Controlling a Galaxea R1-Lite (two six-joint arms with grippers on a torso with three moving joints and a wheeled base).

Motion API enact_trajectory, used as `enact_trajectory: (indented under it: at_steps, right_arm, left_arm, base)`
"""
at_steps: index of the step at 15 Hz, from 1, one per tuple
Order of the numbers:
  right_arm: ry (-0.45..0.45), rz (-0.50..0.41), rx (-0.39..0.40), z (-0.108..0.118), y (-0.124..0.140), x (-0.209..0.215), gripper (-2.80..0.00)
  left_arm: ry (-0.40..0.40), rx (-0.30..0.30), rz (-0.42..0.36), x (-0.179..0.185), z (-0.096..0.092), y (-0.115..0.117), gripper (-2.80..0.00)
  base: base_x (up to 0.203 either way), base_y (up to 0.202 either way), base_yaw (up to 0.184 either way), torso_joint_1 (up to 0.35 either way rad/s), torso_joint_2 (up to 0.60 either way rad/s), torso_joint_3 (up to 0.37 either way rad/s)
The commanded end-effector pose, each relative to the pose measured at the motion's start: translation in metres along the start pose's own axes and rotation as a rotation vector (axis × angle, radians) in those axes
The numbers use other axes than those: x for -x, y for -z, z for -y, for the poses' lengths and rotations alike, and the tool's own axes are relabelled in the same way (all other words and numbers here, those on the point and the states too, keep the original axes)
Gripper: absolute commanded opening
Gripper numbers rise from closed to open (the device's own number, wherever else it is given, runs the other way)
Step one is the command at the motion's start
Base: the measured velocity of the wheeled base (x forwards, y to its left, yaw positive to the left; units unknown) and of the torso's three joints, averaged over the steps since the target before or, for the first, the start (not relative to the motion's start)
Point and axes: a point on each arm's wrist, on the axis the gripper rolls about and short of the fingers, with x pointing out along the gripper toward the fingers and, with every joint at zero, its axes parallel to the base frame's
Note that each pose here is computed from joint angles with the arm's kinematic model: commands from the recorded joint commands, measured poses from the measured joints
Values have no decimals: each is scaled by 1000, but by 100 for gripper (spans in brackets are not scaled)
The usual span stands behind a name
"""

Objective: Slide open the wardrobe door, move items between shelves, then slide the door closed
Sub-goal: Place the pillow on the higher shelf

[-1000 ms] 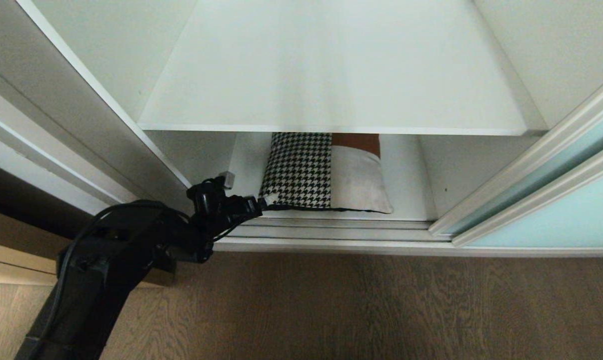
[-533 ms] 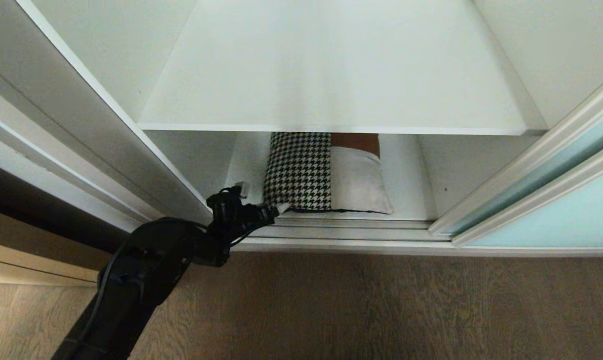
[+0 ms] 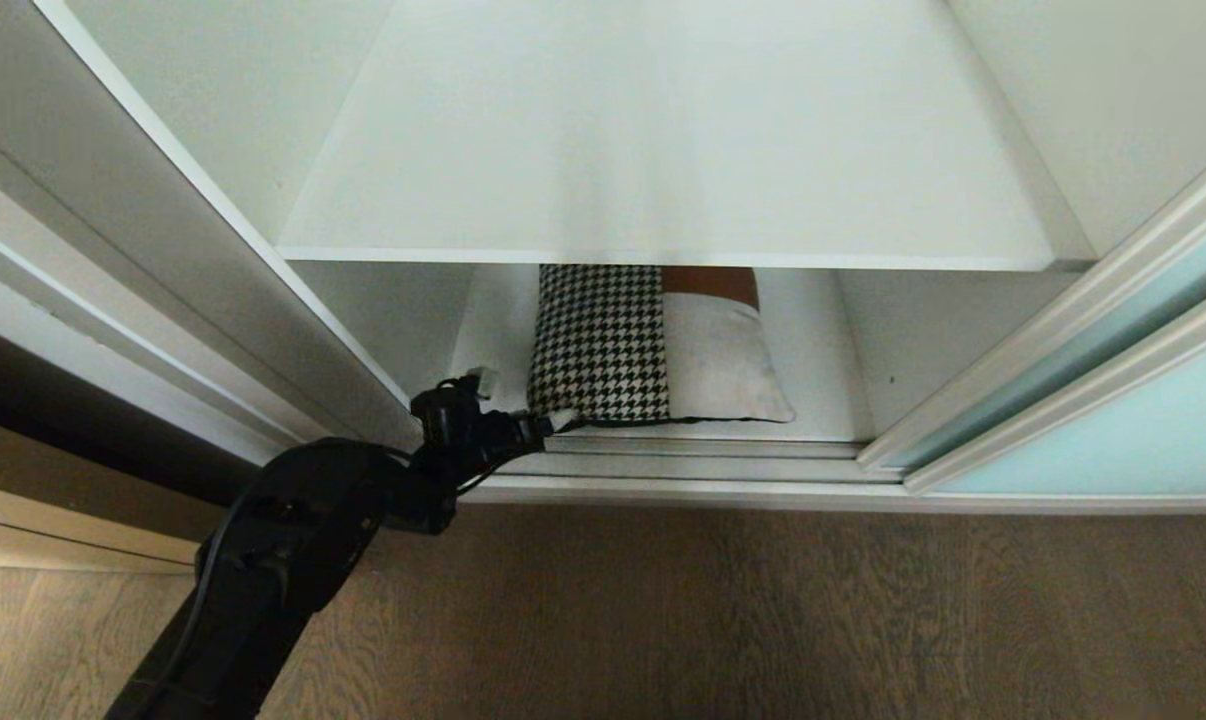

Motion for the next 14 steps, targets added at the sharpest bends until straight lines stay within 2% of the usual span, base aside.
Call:
enact_trajectory:
  at_steps: [1, 4, 7, 12, 13, 14]
  right_arm:
    - [0, 1, 0, 0, 0, 0, -280]
    - [0, -1, 0, 0, 0, 0, -280]
    - [0, 1, 0, 0, 0, 0, -280]
    - [0, 1, 0, 0, 0, 0, -280]
    - [0, 0, 0, 0, 0, 0, -280]
    - [0, 2, 0, 0, 0, 0, -280]
  left_arm:
    - [-2, 7, -2, 1, -1, -5, 0]
    - [-9, 38, -49, 1, -7, 14, 0]
    - [-4, 61, -41, 1, -6, 10, 0]
    - [15, 54, -22, 1, -3, 2, 0]
    - [15, 51, -19, 1, -4, 5, -280]
    - [21, 45, -7, 1, -4, 6, -280]
  base:
    - [0, 0, 0, 0, 0, 0]
    - [0, 0, 0, 0, 0, 0]
    - [0, 0, 0, 0, 0, 0]
    - [0, 0, 0, 0, 0, 0]
    - [0, 0, 0, 0, 0, 0]
    - [0, 0, 0, 0, 0, 0]
